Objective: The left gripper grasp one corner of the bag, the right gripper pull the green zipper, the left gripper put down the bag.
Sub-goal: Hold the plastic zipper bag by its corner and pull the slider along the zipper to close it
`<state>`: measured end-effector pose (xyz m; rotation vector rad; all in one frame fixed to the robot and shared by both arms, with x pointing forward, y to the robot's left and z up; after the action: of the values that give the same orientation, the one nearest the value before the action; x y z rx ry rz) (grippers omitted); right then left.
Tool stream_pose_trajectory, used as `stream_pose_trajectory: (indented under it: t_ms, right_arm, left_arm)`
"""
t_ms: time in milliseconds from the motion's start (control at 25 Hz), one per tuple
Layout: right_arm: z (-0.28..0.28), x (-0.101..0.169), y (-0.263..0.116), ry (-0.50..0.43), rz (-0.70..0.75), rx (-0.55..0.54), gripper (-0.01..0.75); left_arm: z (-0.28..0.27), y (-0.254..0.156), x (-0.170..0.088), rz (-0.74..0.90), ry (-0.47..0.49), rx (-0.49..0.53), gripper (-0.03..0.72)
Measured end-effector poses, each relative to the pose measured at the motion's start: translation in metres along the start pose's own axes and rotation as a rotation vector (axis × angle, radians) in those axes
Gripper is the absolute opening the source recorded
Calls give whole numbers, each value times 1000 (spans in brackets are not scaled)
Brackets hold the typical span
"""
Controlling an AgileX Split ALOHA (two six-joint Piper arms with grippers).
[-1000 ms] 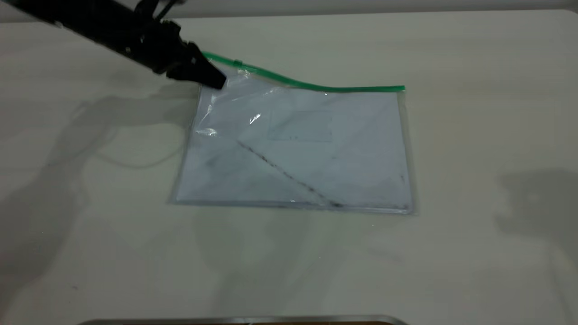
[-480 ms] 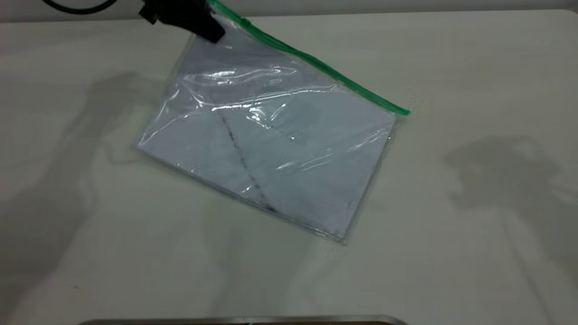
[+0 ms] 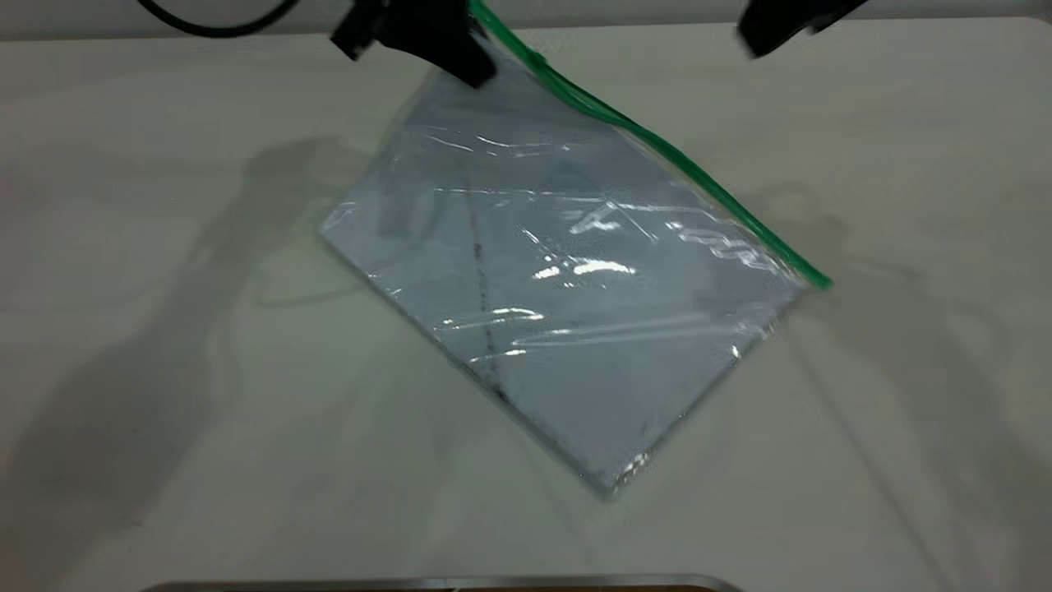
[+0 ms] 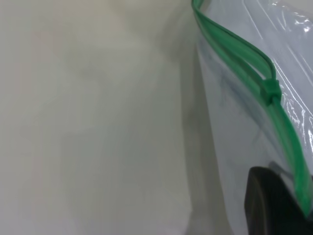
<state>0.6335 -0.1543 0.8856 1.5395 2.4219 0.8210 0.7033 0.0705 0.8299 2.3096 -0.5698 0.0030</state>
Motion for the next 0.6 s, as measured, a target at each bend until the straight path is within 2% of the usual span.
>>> stream_pose_trajectory:
  t_ms: [320,600]
  right_arm:
    - [37,18,-2,67,-72,23,558]
    - [38,22,5,93,-98,-26,558]
  left_arm:
    - [21,19,-4,127,-53,11,53]
    - [41,40,-1,175,-51,19,53]
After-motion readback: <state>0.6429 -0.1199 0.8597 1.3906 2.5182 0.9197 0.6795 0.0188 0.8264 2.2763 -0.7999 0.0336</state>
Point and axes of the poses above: a point on each arm's last joint axis where the gripper is mounted, z pointing out along that axis toward the gripper, x along the wrist's bending axis when the last joint is at zero, y = z × x, the point moved 6 cm from there along z, pointing out along that axis toward the gripper, and after that the axes turned 10 degrees about z, right-handed, at the moved point
